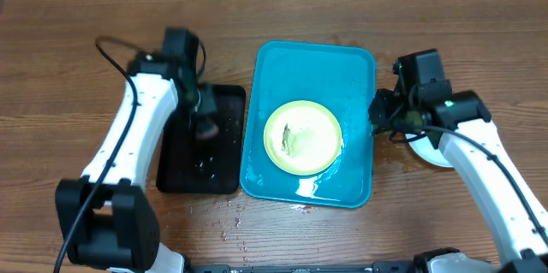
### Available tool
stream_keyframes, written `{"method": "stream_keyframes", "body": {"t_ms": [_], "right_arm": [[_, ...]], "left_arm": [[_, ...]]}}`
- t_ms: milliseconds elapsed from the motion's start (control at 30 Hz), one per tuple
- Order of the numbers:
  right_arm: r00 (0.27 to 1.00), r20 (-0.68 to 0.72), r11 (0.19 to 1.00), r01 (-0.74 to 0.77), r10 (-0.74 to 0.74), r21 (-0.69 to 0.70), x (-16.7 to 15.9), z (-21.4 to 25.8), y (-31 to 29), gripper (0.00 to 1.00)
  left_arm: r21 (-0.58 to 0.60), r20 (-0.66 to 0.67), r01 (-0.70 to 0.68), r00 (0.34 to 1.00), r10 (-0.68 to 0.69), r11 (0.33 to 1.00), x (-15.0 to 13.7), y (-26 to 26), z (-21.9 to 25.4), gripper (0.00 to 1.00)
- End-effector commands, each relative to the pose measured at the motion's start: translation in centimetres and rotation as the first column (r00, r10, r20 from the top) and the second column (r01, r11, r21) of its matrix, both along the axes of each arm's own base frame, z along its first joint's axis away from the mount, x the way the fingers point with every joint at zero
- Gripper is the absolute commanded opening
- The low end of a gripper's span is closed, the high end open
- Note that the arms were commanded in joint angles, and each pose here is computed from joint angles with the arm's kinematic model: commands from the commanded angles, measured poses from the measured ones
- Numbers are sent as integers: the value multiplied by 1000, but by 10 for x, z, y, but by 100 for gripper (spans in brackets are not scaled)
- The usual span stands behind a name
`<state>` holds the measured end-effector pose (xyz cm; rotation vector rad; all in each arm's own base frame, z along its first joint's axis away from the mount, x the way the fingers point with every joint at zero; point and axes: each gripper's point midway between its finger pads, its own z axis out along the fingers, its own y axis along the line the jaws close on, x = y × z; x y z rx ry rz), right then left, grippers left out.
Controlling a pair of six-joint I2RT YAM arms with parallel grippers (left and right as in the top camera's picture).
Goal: Clean dirty plates on tray and stack at the side
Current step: 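Pick up the sponge from the black tray with the left gripper, then scrub the yellow plate with the sponge while the right gripper holds it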
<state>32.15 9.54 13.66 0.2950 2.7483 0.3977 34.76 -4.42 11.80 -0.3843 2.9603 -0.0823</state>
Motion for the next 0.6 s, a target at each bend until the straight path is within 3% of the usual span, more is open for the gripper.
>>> {"method": "stream_keyframes", "body": {"t_ms": [0, 267, 367, 433, 567], "right_arm": [[980, -88, 981, -167, 176, 95, -13, -28, 30, 36], [938, -253, 971, -230, 237, 57, -19, -113, 53, 41], [938, -298, 982, -190, 177, -16, -19, -134, 45, 31], [937, -314, 986, -168, 152, -24, -19, -141, 44, 6], [940, -313, 988, -150, 136, -22, -18, -142, 45, 4]], "left_arm": [[-19, 134, 99, 986, -95, 995, 15, -24, 58, 4], [-46, 194, 265, 948, -252, 963, 13, -91, 68, 4], [-55, 195, 286, 943, -271, 957, 11, -109, 61, 4], [-60, 192, 305, 938, -289, 951, 10, -122, 52, 4], [-124, 170, 320, 939, -298, 939, 9, -157, 24, 4]]}}
